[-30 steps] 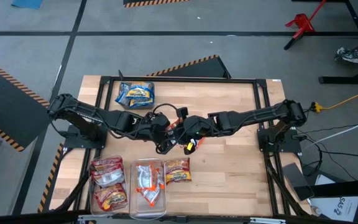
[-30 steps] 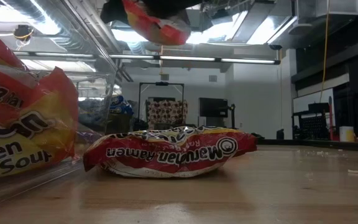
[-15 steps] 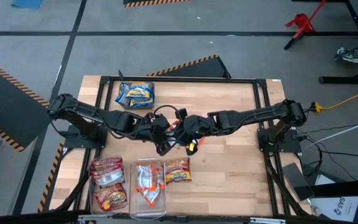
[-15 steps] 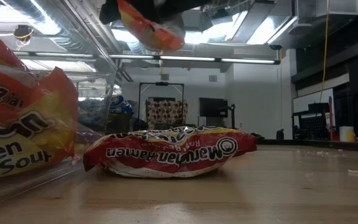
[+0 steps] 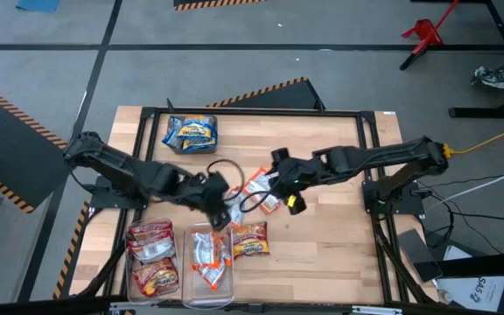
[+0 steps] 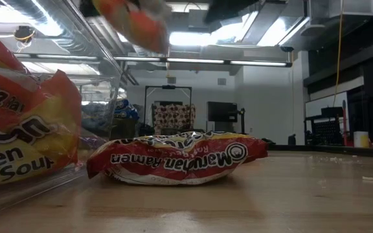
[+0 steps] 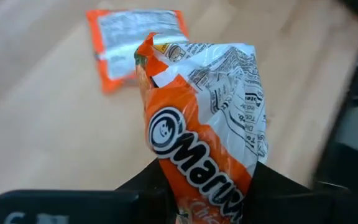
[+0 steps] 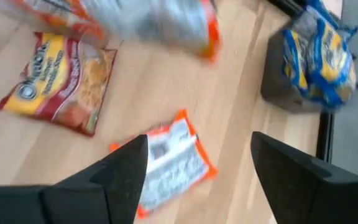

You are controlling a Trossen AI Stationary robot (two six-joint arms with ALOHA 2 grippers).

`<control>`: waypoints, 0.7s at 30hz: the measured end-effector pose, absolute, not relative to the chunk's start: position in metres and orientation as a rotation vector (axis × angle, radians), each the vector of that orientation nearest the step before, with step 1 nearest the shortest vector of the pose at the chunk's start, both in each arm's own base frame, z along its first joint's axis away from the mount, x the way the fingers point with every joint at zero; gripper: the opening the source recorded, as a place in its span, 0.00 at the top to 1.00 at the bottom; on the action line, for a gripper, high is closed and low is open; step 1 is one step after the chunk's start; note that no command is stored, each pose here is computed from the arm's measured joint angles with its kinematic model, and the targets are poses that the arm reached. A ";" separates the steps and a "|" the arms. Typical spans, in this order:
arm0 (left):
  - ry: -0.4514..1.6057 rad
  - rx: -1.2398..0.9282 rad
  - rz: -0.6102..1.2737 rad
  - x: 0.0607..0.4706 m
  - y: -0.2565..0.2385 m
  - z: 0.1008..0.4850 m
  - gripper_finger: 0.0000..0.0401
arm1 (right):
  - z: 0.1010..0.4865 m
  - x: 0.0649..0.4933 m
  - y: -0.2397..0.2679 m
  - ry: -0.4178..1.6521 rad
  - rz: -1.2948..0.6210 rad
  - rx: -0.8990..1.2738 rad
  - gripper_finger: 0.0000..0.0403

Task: Sort Maruchan noodles
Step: Put the orange noodle pack into the right transparent bin

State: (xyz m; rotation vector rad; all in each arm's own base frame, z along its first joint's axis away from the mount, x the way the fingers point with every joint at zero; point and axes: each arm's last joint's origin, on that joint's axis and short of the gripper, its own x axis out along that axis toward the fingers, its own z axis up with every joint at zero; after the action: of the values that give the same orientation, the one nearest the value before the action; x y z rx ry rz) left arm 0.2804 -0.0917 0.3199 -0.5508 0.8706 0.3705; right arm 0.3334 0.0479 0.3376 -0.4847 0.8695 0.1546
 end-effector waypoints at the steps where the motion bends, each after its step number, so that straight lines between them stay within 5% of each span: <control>1: 0.859 -0.578 0.364 0.276 -0.098 0.323 0.76 | 0.341 0.328 0.047 0.878 0.150 -0.473 0.33; 12: 1.054 -0.702 0.118 0.231 -0.187 0.317 0.80 | 0.357 0.299 0.044 0.928 0.176 -0.391 0.33; 21: 1.252 -0.546 -0.139 0.251 -0.213 0.282 0.80 | 0.357 0.299 0.044 0.928 0.168 -0.374 0.33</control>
State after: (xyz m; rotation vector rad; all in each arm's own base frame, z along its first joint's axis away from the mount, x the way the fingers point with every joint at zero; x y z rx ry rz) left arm 0.2514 -0.2133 0.2818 -0.5459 1.2516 -0.1392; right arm 0.2987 0.0439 0.3570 -0.3738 0.9280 0.1679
